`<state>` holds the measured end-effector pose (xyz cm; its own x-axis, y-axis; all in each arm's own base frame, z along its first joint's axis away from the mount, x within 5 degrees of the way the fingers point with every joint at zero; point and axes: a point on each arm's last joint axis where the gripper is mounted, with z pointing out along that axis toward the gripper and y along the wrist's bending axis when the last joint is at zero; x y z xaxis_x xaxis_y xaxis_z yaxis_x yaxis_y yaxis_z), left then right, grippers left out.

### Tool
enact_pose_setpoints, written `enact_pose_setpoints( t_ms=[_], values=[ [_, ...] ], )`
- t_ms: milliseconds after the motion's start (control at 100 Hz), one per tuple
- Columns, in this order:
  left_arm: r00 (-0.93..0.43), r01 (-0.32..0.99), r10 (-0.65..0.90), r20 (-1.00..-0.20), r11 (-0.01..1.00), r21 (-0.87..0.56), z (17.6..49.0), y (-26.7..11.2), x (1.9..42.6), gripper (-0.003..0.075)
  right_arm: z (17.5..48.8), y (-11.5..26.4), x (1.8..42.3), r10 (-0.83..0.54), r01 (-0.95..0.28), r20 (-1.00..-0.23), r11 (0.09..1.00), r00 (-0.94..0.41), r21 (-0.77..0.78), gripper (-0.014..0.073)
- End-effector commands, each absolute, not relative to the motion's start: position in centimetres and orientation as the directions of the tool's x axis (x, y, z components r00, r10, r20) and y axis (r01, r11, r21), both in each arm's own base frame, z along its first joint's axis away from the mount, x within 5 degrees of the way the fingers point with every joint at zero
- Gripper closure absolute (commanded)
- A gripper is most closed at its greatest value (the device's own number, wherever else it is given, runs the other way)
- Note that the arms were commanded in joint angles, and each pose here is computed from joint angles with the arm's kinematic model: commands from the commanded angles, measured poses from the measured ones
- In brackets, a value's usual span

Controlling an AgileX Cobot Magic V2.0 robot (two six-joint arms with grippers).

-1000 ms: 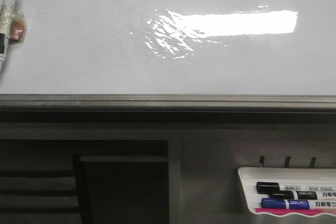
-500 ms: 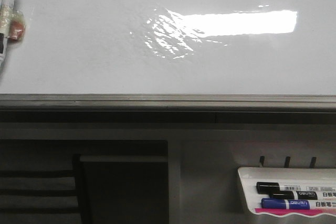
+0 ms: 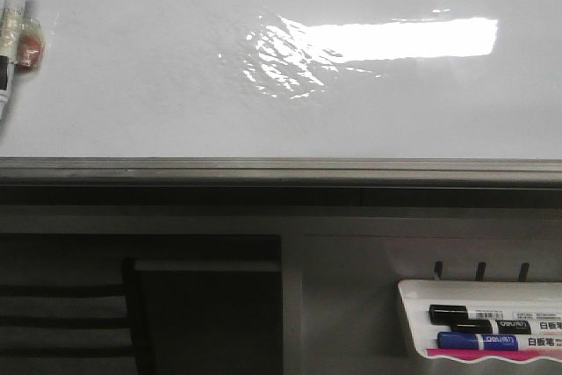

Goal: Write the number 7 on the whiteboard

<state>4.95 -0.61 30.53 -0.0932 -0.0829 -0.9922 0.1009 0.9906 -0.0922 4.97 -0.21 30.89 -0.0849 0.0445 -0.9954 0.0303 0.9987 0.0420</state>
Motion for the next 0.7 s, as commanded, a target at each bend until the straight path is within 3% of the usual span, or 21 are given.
enact_pose_setpoints(
  t_ms=[0, 270, 690],
  values=[
    [-0.106, 0.092, -0.059, -0.993, 0.993, -0.069, 33.3, -0.6, 5.8, 0.0741, 33.5, -0.3, 5.7, 0.021, 0.038, -0.995, 0.999, -0.102, 0.018, 0.0666],
    [-0.214, 0.083, -0.043, -0.976, 0.995, -0.062, 34.1, -0.8, 8.6, 0.0741, 34.5, -0.3, 8.1, 0.024, 0.041, -0.979, 0.999, -0.203, 0.016, 0.0666],
    [-0.216, 0.084, -0.046, -0.975, 0.994, -0.065, 34.1, -0.9, 8.8, 0.0741, 34.5, -0.3, 8.2, 0.024, 0.041, -0.978, 0.999, -0.205, 0.016, 0.0666]
  ],
)
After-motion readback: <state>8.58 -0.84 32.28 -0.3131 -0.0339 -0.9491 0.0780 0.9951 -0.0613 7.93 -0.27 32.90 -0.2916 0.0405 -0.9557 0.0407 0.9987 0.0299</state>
